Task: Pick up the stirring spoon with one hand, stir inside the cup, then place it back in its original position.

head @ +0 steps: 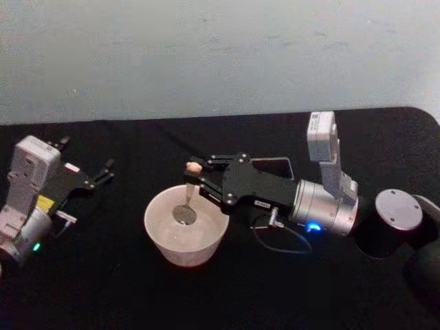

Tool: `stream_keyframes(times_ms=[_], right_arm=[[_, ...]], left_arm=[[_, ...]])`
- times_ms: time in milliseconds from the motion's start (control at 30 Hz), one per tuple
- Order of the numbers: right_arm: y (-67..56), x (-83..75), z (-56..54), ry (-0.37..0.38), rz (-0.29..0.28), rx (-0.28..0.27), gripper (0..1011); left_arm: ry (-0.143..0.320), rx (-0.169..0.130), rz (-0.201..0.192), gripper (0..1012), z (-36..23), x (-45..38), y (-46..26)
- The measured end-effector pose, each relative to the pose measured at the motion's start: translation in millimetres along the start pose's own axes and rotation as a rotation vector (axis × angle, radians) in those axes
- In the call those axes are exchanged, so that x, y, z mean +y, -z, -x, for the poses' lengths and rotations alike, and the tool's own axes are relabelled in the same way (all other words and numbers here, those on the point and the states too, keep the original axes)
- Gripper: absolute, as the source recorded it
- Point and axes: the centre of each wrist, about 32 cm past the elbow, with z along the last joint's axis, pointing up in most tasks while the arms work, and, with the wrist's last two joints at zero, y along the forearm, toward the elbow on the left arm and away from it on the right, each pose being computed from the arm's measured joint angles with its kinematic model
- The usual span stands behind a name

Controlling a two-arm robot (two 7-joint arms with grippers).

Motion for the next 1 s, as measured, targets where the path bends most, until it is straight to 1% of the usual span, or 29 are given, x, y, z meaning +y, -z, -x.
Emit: stream_keyframes(times_ms=[200,433,733,1000], right_arm=[[8.5,3.2,-0.9,-0.003,0.013,0.007,205],[14.6,5.1,-1.4,0.002,0.034,0.009,205],[15.7,4.8,-2.4,0.015,0.042,0.002,205],[13.3,-5.0,-3.1,0.044,0.049,-0.002,205]], left_arm=[[0.000,0.000,0.000,1001,0.0,0.0,0.0],[0.000,0.000,0.000,1001,0.0,0.0,0.0],[0.000,0.000,0.000,1001,0.0,0.0,0.0],[0.000,0.000,0.000,1001,0.0,0.0,0.0]])
